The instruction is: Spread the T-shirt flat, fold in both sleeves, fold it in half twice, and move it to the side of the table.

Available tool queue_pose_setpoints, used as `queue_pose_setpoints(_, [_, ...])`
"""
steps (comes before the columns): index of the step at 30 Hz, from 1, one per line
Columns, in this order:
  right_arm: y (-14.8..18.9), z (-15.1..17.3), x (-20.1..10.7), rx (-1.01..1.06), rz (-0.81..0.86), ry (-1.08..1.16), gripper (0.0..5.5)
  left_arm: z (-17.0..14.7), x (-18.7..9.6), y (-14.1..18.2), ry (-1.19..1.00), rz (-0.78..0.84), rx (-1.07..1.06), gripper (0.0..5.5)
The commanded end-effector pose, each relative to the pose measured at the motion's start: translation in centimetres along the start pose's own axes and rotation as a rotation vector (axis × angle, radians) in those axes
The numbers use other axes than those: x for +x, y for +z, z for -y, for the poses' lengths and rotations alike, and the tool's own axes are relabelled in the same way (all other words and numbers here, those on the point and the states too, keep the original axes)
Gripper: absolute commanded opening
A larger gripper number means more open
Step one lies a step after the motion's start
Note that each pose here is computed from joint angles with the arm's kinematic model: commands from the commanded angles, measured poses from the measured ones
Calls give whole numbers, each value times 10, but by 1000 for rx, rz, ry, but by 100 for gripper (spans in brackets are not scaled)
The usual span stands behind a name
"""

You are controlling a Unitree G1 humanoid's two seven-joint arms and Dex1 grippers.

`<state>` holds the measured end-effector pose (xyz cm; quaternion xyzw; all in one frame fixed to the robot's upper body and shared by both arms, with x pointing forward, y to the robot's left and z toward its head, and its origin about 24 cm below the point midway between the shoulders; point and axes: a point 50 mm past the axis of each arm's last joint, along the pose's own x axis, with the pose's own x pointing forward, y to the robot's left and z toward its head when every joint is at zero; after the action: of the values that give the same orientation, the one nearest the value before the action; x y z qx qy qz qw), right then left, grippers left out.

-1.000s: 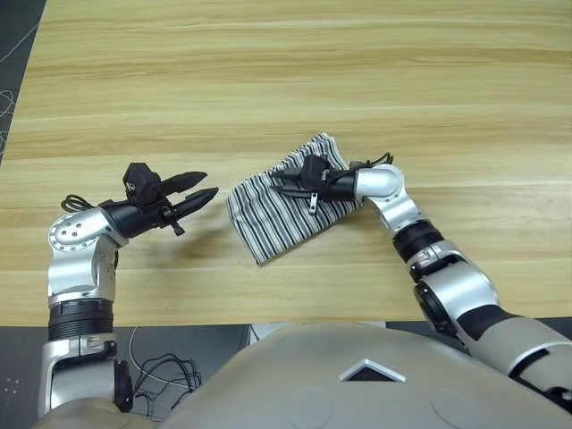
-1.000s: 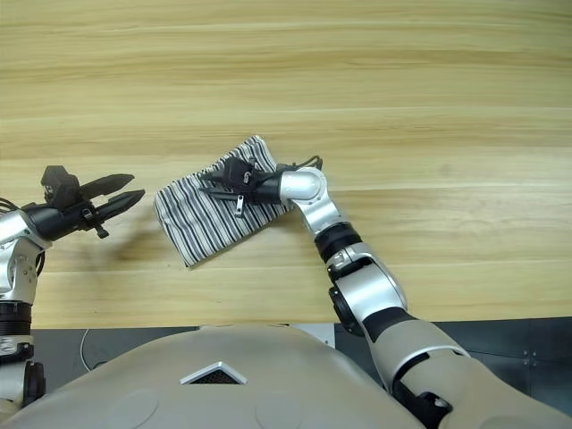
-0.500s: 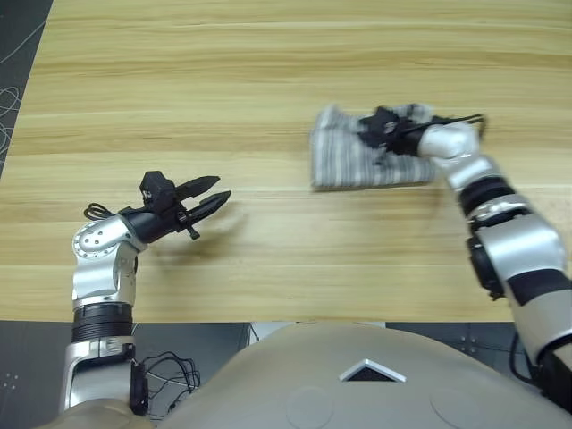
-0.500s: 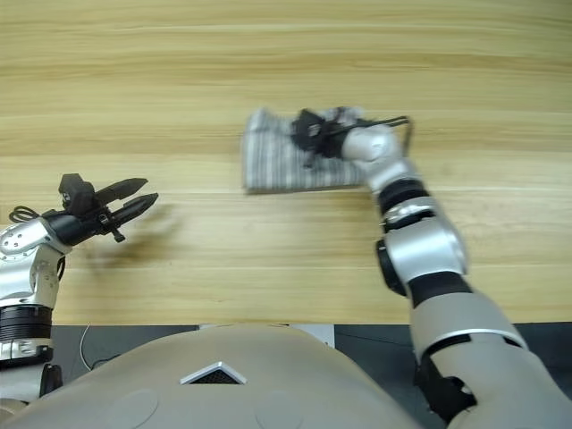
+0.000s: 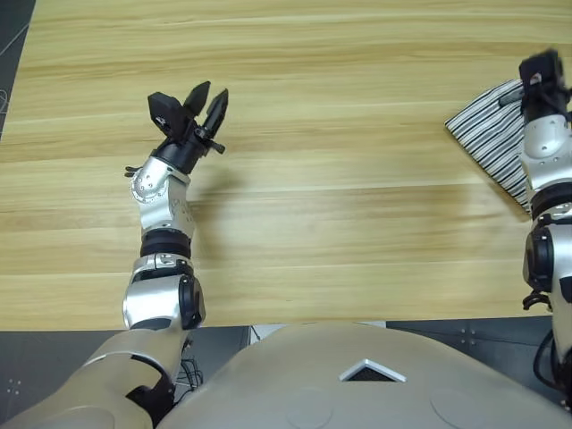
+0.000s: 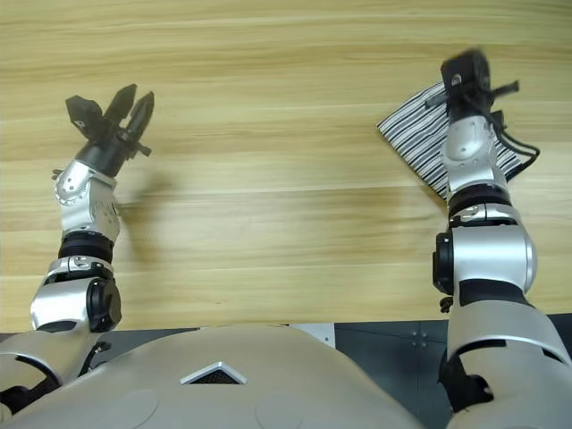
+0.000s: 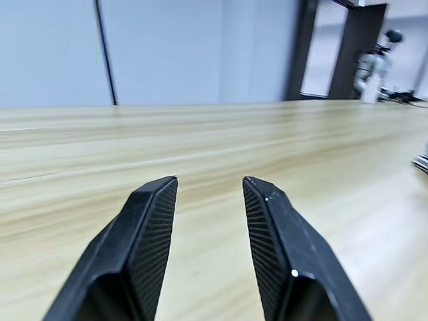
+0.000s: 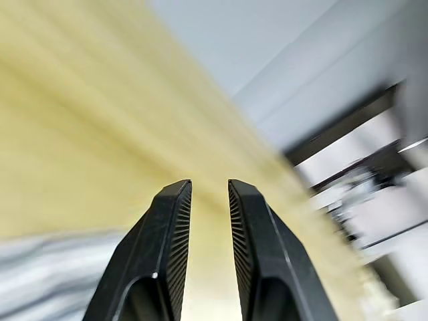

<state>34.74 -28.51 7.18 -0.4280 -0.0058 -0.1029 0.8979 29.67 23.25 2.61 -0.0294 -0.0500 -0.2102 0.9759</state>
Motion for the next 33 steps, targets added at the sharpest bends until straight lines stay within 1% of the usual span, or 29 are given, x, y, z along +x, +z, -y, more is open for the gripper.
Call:
queue_pose_setpoints(1, [111,-50,-15,-155,654,-216,100,-4,17,16,199,146,105,183])
queue_pose_setpoints(2, [123,-95,-35,-83,699,-44,100,-3,17,9,244,137,57,183])
queue_pose_setpoints(3, [120,-147,-62,-53,640,237,100,-2,15,-6,308,75,-11,183])
queue_pose_setpoints(4, [116,-179,-84,8,565,450,100,0,15,-14,342,-5,40,183])
queue_pose_setpoints(5, [114,-186,-94,59,559,526,100,1,15,-16,366,-3,57,183])
queue_pose_setpoints(6, [109,-183,-93,99,543,546,100,0,16,-18,397,-30,56,183])
queue_pose_setpoints(9, [90,-162,-70,461,267,509,100,-9,15,-27,549,-151,43,183])
queue_pose_setpoints(10, [86,-160,-68,551,216,507,100,-10,14,-31,573,-193,41,183])
queue_pose_setpoints(13, [85,-155,-66,591,235,520,100,-6,16,-34,578,-170,-57,183])
queue_pose_setpoints(15, [84,-151,-61,753,187,508,100,-3,18,-32,558,-151,-19,183])
queue_pose_setpoints(16, [83,-150,-60,801,177,513,100,-1,19,-31,538,-147,2,183])
queue_pose_setpoints(17, [83,-150,-60,820,177,529,100,2,22,-29,510,-136,21,183])
queue_pose_setpoints(18, [84,-151,-61,797,201,558,100,6,25,-28,479,-129,47,183])
queue_pose_setpoints(21, [89,-157,-71,660,300,664,100,14,31,-25,432,-97,95,183])
queue_pose_setpoints(22, [89,-162,-77,624,308,706,100,14,29,-25,460,-71,55,183])
queue_pose_setpoints(23, [87,-167,-82,608,298,733,100,15,28,-25,470,-53,36,183])
queue_pose_setpoints(25, [83,-175,-89,602,256,768,100,20,25,-23,438,-4,71,183])
queue_pose_setpoints(26, [81,-177,-89,641,215,759,100,21,23,-22,447,10,98,183])
queue_pose_setpoints(28, [75,-176,-89,747,134,677,100,18,20,-21,499,28,95,183])
queue_pose_setpoints(30, [67,-176,-92,748,86,624,100,16,18,-26,513,-10,89,183])
queue_pose_setpoints(33, [67,-177,-100,732,138,675,100,20,17,-21,460,47,96,183])
